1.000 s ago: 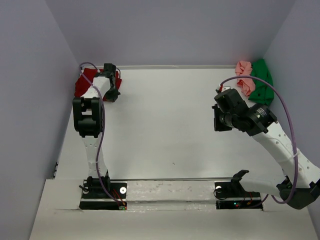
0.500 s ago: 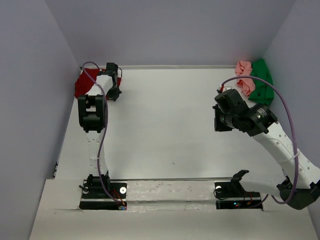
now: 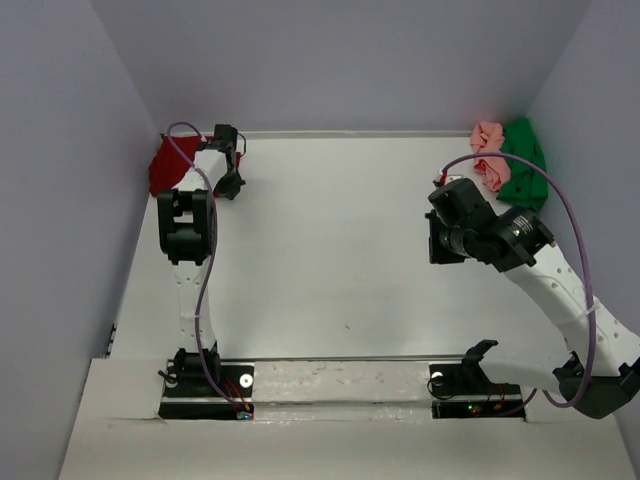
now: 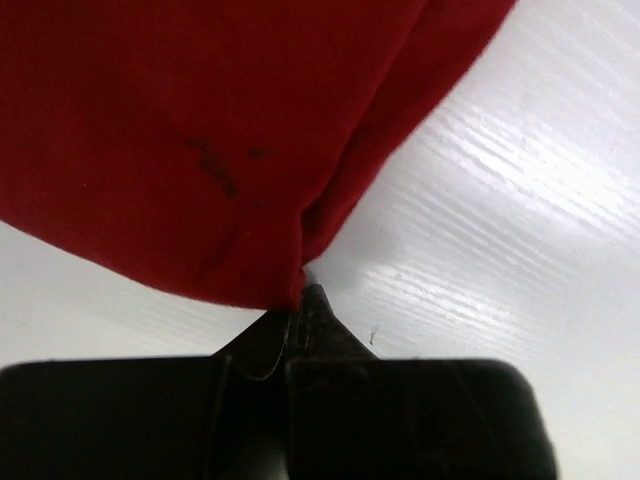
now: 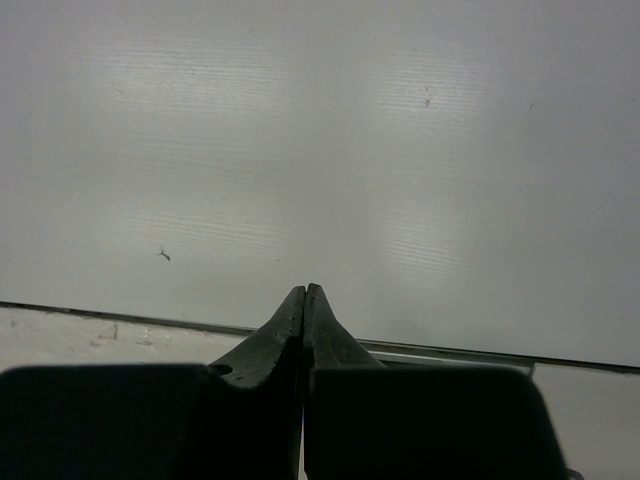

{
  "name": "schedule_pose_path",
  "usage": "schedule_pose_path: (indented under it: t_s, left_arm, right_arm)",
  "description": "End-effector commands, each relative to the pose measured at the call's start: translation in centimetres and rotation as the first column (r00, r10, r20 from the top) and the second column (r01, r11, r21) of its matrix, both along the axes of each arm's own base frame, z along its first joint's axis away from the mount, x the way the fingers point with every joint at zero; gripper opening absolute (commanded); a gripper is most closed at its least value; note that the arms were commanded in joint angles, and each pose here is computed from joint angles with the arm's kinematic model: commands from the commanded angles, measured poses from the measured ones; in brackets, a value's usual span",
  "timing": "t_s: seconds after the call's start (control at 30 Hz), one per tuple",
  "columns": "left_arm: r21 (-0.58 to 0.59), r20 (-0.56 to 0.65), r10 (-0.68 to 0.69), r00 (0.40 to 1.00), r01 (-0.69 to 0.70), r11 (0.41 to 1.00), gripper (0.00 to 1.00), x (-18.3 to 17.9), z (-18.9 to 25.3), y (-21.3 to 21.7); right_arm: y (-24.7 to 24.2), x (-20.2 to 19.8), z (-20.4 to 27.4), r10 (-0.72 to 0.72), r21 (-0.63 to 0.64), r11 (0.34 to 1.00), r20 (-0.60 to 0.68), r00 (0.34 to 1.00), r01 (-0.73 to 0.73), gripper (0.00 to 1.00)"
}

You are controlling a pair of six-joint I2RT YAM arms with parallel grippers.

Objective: Fold and stack the t-shirts
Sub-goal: Reset both grippers

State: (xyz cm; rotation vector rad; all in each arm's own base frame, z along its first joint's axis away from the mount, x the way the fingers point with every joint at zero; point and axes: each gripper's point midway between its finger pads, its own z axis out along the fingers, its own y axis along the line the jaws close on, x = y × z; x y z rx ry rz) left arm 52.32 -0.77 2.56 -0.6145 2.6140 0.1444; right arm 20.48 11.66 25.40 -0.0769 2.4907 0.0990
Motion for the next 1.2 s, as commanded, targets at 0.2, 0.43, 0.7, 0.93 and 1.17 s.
schedule_pose_path:
  t_s: [0.2, 0.43, 0.7, 0.93, 1.17]
  left_arm:
    - [-0.142, 0.145, -0.269, 0.952, 0.289, 0.947, 0.36, -8.0, 8.4, -16.1]
    - [-0.168, 0.41, -0.424, 0.807, 0.524, 0.835, 0.65, -15.2, 17.7, -25.6]
    - [-0.112, 0.666, -0.406, 0.625, 0.623, 0.774, 0.68, -20.8, 24.4, -23.7]
    - [-0.081, 0.732, -0.402, 0.551, 0.656, 0.751, 0.8, -25.0, 26.3, -21.9]
    - [-0.097, 0.748, -0.396, 0.532, 0.678, 0.728, 0.91, -26.6, 26.9, -22.4]
  right_arm:
    - [2.3, 2.6, 0.1, 0.038, 0.005, 0.999, 0.026, 0.999, -0.039, 0.0]
    - [1.1, 4.0, -0.5, -0.051, -0.07, 0.996, 0.058, 0.997, 0.055, 0.0]
    - [2.2, 5.1, -3.1, -0.113, 0.03, 0.993, 0.11, 0.987, 0.111, 0.14]
    - [1.8, 4.4, -2.3, -0.13, 0.126, 0.986, 0.196, 0.972, 0.106, 0.38]
    - [0.3, 2.4, -0.9, -0.139, 0.214, 0.974, 0.283, 0.949, 0.079, 0.39]
